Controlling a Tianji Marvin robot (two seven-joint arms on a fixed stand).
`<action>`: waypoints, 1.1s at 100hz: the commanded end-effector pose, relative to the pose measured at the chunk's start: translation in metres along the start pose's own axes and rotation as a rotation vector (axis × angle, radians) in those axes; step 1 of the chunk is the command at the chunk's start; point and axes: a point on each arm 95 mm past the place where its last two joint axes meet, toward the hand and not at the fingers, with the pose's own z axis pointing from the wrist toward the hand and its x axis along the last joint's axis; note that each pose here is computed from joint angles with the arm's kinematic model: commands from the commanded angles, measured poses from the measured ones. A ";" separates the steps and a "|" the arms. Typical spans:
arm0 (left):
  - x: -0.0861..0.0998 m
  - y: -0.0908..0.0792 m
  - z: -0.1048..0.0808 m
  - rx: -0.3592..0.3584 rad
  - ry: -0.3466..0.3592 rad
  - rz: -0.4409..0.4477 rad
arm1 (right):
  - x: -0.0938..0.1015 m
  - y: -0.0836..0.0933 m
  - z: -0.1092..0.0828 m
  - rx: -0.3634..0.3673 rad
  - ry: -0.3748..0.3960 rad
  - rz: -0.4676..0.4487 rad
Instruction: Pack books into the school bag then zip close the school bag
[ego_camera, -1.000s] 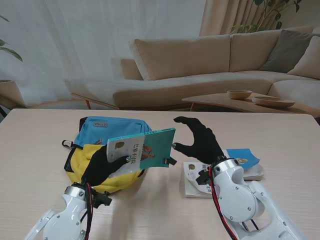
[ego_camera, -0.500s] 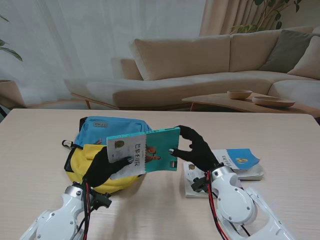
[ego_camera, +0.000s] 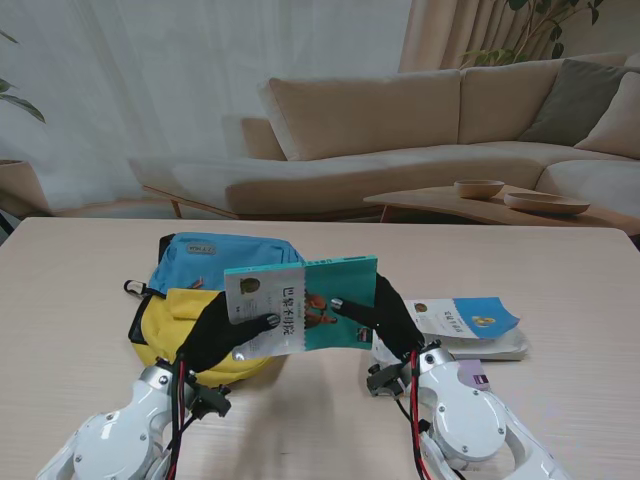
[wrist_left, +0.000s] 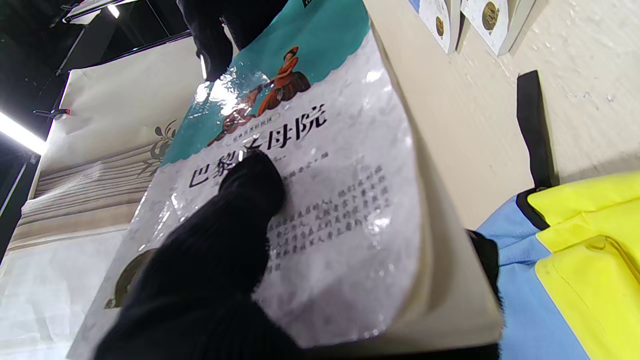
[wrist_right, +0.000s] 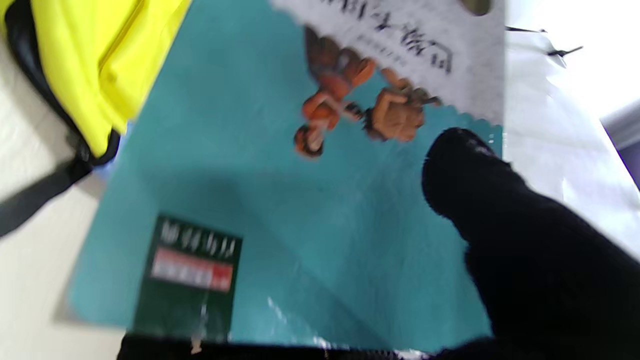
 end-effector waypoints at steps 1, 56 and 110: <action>0.007 0.004 0.002 -0.024 0.013 -0.026 | 0.001 -0.010 -0.005 0.033 -0.004 0.002; 0.009 0.007 0.005 -0.047 -0.002 -0.064 | 0.005 -0.011 -0.011 0.088 -0.053 0.255; 0.008 0.008 -0.001 -0.058 -0.042 -0.036 | 0.010 -0.001 -0.007 0.052 -0.085 0.320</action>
